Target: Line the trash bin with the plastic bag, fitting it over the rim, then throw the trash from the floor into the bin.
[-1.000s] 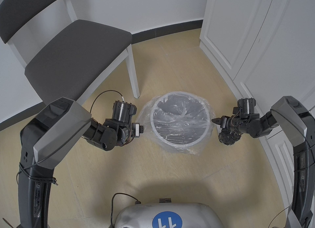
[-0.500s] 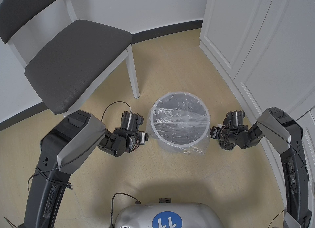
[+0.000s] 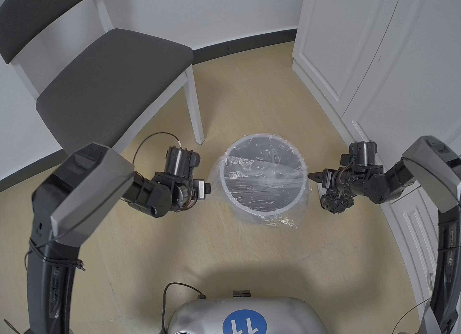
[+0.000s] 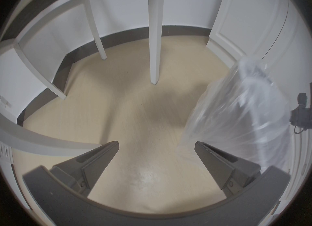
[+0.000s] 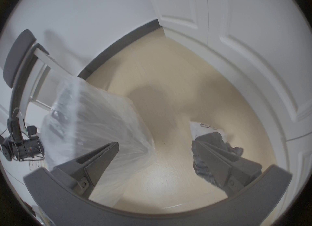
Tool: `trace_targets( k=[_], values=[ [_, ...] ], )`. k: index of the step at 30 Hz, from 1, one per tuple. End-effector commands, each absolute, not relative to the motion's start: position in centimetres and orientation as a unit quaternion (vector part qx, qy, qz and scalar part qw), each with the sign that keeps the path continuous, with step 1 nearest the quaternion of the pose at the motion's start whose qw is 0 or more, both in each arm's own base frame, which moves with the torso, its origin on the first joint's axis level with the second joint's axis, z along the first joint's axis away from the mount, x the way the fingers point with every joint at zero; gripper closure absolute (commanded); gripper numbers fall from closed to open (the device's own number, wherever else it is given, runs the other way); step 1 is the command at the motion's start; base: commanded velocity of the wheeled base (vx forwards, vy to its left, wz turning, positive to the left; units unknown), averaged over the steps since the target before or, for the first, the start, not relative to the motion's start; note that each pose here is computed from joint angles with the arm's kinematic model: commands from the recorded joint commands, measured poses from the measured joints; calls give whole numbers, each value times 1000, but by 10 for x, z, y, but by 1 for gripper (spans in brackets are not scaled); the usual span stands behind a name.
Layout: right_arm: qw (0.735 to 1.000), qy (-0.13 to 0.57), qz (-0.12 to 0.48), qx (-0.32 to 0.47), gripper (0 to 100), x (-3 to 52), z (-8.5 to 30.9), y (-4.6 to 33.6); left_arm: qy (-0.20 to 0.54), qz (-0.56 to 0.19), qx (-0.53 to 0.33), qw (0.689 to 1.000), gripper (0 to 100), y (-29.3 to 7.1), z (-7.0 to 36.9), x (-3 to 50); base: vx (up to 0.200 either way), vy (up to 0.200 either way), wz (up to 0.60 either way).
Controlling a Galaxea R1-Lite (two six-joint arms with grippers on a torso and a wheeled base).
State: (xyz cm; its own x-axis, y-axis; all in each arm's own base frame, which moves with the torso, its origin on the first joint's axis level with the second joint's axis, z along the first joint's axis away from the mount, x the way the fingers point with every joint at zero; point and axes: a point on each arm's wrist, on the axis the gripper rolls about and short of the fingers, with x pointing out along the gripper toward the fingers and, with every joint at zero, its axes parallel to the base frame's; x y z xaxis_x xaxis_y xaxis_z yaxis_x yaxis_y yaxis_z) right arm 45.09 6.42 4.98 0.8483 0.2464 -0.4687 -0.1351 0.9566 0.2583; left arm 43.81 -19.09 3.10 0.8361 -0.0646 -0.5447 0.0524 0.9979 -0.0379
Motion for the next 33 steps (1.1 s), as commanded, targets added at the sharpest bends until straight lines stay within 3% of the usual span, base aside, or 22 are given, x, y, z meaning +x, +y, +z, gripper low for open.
trace_targets(
  k=[1,11,14,17,23,33],
  values=[
    [967,213,118,70,0,408,115,57,263,-49,-23,963,0,-175,113,398,0,0,0],
    [969,204,128,56,0,399,122,61,244,-77,-19,967,0,-186,160,370,0,0,0],
    [975,175,124,57,0,380,151,54,220,-130,1,967,0,-229,172,356,0,0,0],
    [978,160,124,44,0,364,166,51,210,-155,32,965,0,-253,167,356,0,0,0],
    [980,135,130,-62,0,324,175,46,196,-146,93,965,0,-302,149,379,0,0,0],
    [992,62,89,-69,0,318,186,19,222,-121,138,958,0,-343,91,394,0,0,0]
  ],
)
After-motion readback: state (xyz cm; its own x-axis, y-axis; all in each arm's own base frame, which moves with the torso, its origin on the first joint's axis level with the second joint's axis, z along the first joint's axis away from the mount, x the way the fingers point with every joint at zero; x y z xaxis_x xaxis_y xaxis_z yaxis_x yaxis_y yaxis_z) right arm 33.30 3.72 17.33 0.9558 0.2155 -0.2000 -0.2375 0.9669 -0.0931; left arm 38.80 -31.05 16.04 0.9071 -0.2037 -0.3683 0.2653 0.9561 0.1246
